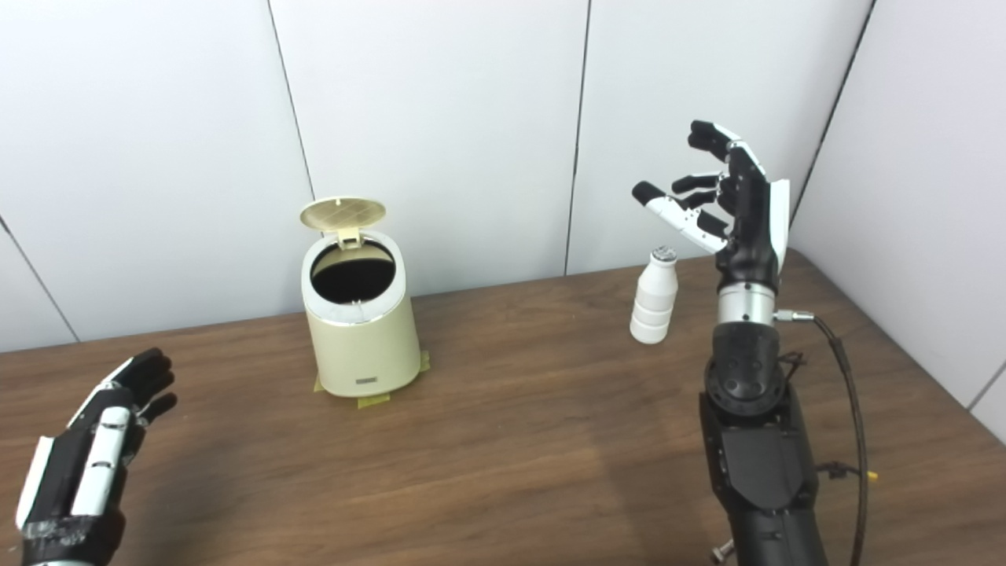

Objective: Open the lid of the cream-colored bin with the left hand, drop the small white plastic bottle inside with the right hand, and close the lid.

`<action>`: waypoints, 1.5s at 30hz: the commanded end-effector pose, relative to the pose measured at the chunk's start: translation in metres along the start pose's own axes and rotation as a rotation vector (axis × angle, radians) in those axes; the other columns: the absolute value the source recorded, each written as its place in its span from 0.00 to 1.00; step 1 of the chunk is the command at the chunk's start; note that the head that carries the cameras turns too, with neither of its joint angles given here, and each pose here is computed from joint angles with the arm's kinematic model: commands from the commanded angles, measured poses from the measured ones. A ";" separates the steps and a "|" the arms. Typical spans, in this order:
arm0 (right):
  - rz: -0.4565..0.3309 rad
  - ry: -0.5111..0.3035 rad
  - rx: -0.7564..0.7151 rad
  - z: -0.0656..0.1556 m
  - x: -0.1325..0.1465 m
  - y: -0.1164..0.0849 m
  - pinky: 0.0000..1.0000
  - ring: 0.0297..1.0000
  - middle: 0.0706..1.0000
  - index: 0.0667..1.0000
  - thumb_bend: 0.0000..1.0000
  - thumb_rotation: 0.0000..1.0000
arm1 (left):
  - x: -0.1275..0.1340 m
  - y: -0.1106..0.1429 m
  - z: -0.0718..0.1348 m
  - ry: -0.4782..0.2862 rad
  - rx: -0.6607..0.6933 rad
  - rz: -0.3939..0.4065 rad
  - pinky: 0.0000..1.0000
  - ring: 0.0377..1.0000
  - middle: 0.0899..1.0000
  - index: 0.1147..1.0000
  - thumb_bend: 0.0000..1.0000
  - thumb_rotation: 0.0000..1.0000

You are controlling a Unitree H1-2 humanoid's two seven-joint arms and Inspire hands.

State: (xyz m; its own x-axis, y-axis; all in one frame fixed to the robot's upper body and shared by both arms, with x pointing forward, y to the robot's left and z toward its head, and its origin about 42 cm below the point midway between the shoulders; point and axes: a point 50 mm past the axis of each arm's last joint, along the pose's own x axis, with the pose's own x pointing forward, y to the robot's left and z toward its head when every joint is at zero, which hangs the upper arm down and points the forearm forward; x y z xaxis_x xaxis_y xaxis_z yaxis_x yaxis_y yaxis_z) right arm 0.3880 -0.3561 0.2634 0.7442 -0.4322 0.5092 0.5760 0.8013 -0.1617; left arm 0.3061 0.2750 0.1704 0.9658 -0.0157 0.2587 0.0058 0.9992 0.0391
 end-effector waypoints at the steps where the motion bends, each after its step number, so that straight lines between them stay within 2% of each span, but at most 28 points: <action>1: -0.023 -0.068 0.001 0.013 0.010 -0.002 0.61 0.71 0.72 0.72 0.84 0.42 | 0.014 0.003 0.016 -0.081 0.014 -0.002 0.89 0.89 0.86 0.84 0.33 0.79; 3: -0.020 -0.049 -0.003 0.009 0.007 -0.003 0.60 0.71 0.73 0.72 0.84 0.42 | 0.013 0.002 0.016 -0.079 0.005 -0.001 0.90 0.89 0.86 0.85 0.33 0.78; 6: -0.015 -0.020 -0.052 0.002 0.003 -0.006 0.66 0.74 0.75 0.74 0.86 0.43 | 0.013 0.004 0.013 -0.077 0.013 -0.002 0.92 0.90 0.86 0.85 0.33 0.76; 8: -0.010 -0.002 -0.093 -0.002 0.002 -0.008 0.65 0.74 0.75 0.74 0.87 0.45 | 0.013 0.005 0.011 -0.078 0.023 -0.005 0.93 0.90 0.87 0.85 0.32 0.77; 12: 0.002 0.026 -0.124 -0.010 -0.001 -0.013 0.70 0.79 0.80 0.80 0.89 0.44 | 0.014 0.006 0.011 -0.086 0.019 -0.012 0.91 0.89 0.86 0.84 0.27 0.76; 18: 0.011 0.068 -0.205 -0.022 -0.003 -0.018 0.67 0.78 0.83 0.84 0.90 0.45 | 0.014 0.005 0.012 -0.082 0.020 -0.010 0.92 0.89 0.86 0.83 0.26 0.74; 21: 0.022 0.108 -0.213 -0.029 -0.004 -0.018 0.74 0.85 0.88 0.89 0.91 0.43 | 0.014 0.005 0.011 -0.090 0.017 -0.021 0.92 0.90 0.87 0.84 0.26 0.75; 22: 0.029 0.123 -0.211 -0.032 -0.005 -0.018 0.81 0.90 0.93 0.93 0.89 0.42 | 0.014 0.006 0.011 -0.093 0.015 -0.023 0.92 0.90 0.87 0.84 0.26 0.76; 24: 0.038 0.149 -0.208 -0.036 -0.006 -0.018 0.88 0.95 0.97 0.96 0.88 0.40 | 0.014 0.006 0.010 -0.094 0.013 -0.023 0.93 0.90 0.87 0.83 0.25 0.76; 30: 0.037 0.200 -0.188 -0.045 -0.007 -0.018 0.93 1.00 1.00 1.00 0.90 0.38 | 0.014 0.004 0.013 -0.104 -0.006 -0.022 0.90 0.88 0.85 0.82 0.25 0.72; 33: 0.033 0.207 -0.205 -0.048 -0.006 -0.017 0.87 0.96 0.98 0.98 0.89 0.37 | 0.014 0.002 0.014 -0.110 0.001 -0.036 0.91 0.89 0.86 0.83 0.28 0.74; 37: 0.027 0.232 -0.211 -0.055 -0.006 -0.016 0.83 0.92 0.94 0.95 0.89 0.32 | 0.014 0.002 0.013 -0.110 0.009 -0.037 0.91 0.90 0.87 0.84 0.24 0.73; 45: 0.066 0.341 -0.158 -0.069 -0.006 -0.018 0.76 0.87 0.92 0.93 0.87 0.28 | 0.015 0.001 0.013 -0.108 0.016 -0.036 0.89 0.87 0.84 0.81 0.22 0.73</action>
State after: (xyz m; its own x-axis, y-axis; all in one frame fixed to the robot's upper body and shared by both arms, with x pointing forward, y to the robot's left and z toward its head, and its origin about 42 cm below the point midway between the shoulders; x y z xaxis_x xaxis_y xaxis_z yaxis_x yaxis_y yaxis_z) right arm 0.3848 -0.3880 0.1749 0.8455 -0.5215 0.1152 0.5261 0.7763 -0.3473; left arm 0.3075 0.2775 0.1650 0.9626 -0.0427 0.2675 0.0303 0.9983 0.0503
